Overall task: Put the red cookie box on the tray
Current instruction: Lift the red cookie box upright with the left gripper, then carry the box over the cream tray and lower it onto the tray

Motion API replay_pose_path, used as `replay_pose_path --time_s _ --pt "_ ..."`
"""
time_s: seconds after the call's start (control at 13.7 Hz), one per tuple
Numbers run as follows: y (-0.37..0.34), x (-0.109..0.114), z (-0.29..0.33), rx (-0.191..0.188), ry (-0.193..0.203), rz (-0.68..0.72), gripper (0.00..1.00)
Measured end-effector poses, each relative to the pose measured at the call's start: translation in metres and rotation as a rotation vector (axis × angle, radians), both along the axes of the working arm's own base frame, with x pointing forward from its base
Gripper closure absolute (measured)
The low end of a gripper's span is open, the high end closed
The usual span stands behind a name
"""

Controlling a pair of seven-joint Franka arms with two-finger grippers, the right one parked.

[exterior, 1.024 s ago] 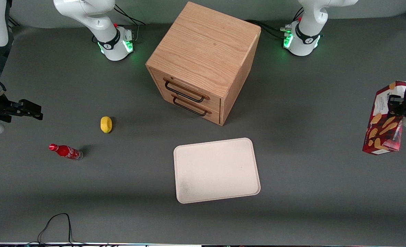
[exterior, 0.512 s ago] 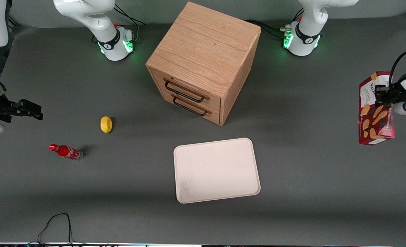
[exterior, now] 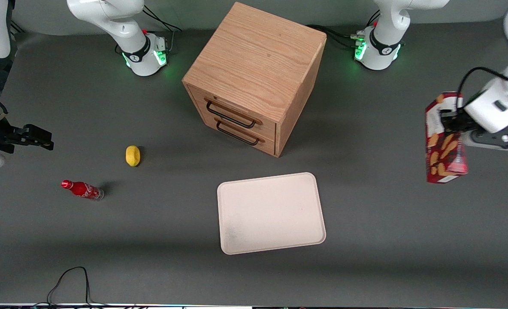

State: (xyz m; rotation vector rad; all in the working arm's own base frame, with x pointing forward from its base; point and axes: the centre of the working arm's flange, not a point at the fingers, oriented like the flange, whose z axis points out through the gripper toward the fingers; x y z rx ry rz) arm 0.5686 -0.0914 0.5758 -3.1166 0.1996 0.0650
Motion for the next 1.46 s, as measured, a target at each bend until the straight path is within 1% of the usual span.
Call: replay_pose_path --time_s 0.15,0.29,0.51,0.66,0.73,0.88,1.02,1.24,1.46 --pt "-0.056 0.017 -0.013 -0.005 -0.008 0.066 0.96" --pt "-0.1 0.04 -0.035 -0.023 -0.004 0.135 0.96" --pt "-0.15 0.071 -0.078 -0.082 -0.043 0.207 0.96" --pt "-0.172 0.083 -0.104 -0.105 -0.056 0.21 0.96" --pt "-0.18 0.087 -0.118 -0.108 -0.053 0.207 0.96" --pt "-0.197 0.092 -0.152 -0.101 -0.05 0.203 0.96" --pt "-0.216 0.097 -0.192 -0.081 -0.064 0.19 0.96" --pt "-0.236 0.102 -0.254 -0.078 -0.072 0.196 0.96" --pt "-0.238 0.105 -0.298 -0.078 -0.06 0.223 0.96"
